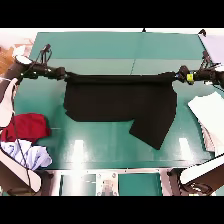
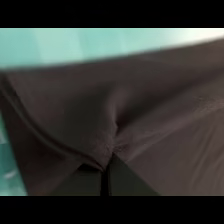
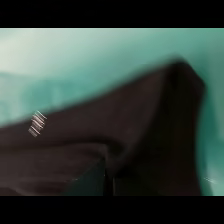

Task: Fold the shirts.

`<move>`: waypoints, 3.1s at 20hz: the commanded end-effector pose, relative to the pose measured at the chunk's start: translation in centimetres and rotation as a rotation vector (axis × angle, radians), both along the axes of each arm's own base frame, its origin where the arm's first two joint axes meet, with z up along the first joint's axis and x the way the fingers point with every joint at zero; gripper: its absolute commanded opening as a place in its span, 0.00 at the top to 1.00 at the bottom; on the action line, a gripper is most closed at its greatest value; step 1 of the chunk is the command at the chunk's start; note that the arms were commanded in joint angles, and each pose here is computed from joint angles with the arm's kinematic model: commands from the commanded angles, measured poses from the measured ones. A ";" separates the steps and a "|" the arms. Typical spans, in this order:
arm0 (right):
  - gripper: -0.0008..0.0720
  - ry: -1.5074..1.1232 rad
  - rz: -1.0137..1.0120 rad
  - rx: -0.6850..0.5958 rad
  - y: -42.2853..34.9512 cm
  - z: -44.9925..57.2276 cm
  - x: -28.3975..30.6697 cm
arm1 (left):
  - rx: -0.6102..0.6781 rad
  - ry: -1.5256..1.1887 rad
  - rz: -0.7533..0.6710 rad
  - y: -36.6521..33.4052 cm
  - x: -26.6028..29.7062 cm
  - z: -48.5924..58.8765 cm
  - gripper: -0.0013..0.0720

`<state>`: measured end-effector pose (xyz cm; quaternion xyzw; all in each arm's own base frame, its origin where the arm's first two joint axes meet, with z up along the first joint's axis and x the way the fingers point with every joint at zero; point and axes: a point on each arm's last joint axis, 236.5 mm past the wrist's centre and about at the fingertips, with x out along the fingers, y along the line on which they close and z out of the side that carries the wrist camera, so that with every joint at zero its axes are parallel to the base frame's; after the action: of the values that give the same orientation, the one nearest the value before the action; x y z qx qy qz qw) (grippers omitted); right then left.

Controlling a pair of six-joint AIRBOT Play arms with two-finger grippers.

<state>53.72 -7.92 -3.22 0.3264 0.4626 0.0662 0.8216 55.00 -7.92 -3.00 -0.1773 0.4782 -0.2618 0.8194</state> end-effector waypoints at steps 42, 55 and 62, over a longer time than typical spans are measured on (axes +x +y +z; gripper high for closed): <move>0.57 0.332 -0.373 0.236 4.2 -7.6 -28.4 | -0.207 0.275 0.620 -5.5 -23.4 -5.8 0.21; 0.52 0.345 -0.228 0.256 9.5 -7.6 -28.0 | -0.222 0.327 0.678 -5.7 -21.6 -7.8 0.95; 0.96 0.330 -0.163 0.239 9.7 -7.0 -28.1 | -0.225 0.291 0.575 -6.6 -21.9 -6.0 0.95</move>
<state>25.29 1.69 -10.87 0.4716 0.5544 -0.0165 0.6856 33.12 -14.03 -10.30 -0.4398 0.4890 -0.0148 0.7531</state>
